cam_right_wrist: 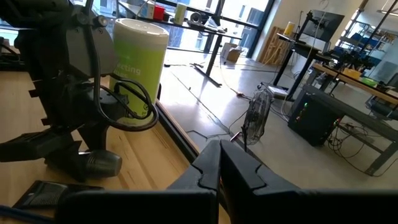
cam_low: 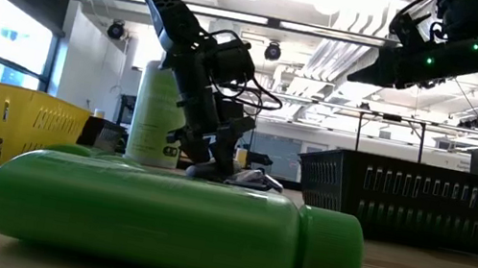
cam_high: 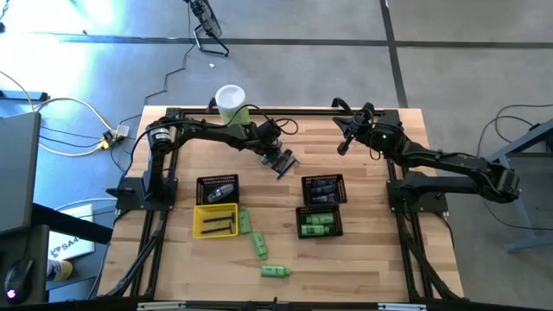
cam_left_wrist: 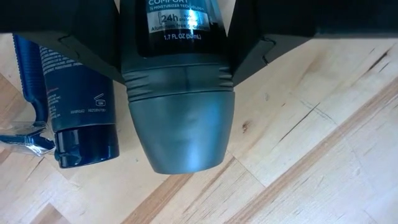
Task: Pick & Place Travel size toiletries
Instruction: Put the gray deodorant bottle into the top left black bin
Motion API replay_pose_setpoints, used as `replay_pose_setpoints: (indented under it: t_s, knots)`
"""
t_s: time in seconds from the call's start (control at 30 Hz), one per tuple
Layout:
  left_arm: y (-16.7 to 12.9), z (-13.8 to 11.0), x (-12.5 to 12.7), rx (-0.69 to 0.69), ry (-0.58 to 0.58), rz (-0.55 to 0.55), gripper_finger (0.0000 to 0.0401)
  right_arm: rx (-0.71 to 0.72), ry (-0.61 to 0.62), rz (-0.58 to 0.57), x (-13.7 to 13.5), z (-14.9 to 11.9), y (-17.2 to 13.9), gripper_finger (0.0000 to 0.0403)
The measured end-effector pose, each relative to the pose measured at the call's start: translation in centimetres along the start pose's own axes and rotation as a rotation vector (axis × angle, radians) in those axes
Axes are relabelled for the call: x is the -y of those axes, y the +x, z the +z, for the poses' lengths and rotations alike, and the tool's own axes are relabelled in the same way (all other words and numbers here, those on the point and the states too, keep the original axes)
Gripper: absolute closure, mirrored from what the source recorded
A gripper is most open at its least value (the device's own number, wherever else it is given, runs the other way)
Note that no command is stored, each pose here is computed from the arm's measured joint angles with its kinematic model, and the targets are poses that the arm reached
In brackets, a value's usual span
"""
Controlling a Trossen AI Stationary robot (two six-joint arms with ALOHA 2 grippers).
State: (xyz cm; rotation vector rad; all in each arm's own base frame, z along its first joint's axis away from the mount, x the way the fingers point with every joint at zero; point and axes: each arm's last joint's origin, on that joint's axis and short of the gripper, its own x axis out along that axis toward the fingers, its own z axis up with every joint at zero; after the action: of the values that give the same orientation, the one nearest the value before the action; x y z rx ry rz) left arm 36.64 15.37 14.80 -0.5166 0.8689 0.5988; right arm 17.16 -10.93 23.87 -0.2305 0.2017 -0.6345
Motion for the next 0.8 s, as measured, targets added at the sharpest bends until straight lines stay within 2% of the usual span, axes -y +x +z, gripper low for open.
replay_pose_setpoints:
  t_s: [0.2,0.5,0.8]
  knots:
    - [-0.6,0.2,0.1,0.002,0.015,-0.017,0.0183,-0.001,0.000,0.001,0.0,0.0,0.0,0.0400]
    - [-5.1,1.6,0.4,0.074,0.063,-0.033,0.0183,-0.001,0.000,0.001,0.0,0.0,0.0,0.0401]
    - [-10.6,0.2,0.1,-0.068,0.089,0.006,0.0184,-0.001,0.000,0.001,0.0,0.0,0.0,0.0401]
